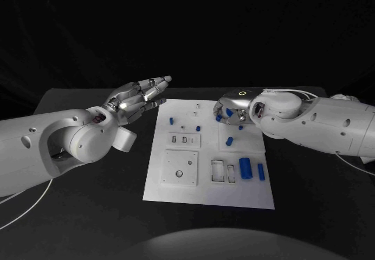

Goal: Assemble the parts on the task board

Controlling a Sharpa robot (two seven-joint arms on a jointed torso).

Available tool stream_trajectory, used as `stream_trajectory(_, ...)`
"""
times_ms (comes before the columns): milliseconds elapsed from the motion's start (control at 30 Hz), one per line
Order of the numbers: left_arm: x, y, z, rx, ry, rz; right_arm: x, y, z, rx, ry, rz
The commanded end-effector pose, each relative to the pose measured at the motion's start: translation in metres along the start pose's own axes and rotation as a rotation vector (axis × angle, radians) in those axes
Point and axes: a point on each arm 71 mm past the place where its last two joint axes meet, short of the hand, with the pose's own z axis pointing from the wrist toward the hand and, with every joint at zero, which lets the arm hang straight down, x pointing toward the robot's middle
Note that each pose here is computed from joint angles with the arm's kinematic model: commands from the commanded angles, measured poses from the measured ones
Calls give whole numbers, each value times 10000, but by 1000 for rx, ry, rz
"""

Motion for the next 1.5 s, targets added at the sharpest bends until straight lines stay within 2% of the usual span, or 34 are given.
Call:
stream_trajectory(33,25,-4,7,1,22,-2,0,22,8,-13,-1,10)
stream_trajectory(700,8,17,9,-16,21,-2,-28,35,19,-15,-36,20)
stream_trajectory(1100,-16,31,-4,-25,15,-2,-98,71,25,-25,-79,32)
stream_trajectory(1300,-20,34,-7,-30,12,-2,-229,83,126,-18,-104,39)
stream_trajectory(1500,-13,34,-7,-33,12,-1,-348,73,262,3,-104,59)
